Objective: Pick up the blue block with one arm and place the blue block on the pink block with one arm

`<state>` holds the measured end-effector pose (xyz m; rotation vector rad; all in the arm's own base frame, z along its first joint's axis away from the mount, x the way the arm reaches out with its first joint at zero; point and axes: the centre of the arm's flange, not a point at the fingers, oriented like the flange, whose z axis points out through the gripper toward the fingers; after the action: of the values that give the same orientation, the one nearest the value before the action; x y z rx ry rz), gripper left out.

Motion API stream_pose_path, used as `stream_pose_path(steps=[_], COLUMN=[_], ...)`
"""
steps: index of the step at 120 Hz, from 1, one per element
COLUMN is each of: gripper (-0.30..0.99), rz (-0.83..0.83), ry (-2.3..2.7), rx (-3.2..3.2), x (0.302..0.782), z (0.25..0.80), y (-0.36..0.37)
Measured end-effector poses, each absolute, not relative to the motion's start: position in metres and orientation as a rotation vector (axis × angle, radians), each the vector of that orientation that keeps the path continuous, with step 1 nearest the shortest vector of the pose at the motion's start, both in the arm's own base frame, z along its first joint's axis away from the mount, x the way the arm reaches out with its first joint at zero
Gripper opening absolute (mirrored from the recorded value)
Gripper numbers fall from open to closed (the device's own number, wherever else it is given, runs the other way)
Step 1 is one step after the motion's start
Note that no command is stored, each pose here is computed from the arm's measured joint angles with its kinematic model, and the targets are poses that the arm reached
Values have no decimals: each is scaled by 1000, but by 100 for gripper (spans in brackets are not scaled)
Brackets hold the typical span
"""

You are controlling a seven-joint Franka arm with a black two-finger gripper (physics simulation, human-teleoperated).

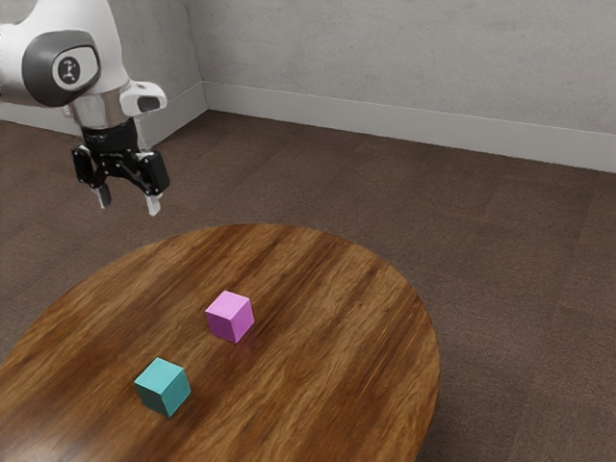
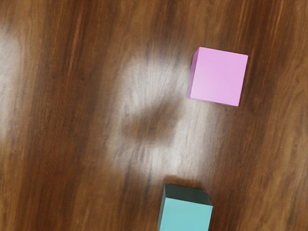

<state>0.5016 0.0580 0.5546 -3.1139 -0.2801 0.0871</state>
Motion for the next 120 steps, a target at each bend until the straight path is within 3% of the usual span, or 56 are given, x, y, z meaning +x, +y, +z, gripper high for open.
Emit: stream_pose_path(steps=[34, 71, 89, 120], gripper=[69, 69, 69, 68], rz=[55, 246, 188, 5], ry=[-291, -373, -413, -370], rx=[-3178, -3155, -3148, -3152], x=[486, 439, 418, 408], z=[519, 388, 340, 321], y=[39, 26, 20, 11])
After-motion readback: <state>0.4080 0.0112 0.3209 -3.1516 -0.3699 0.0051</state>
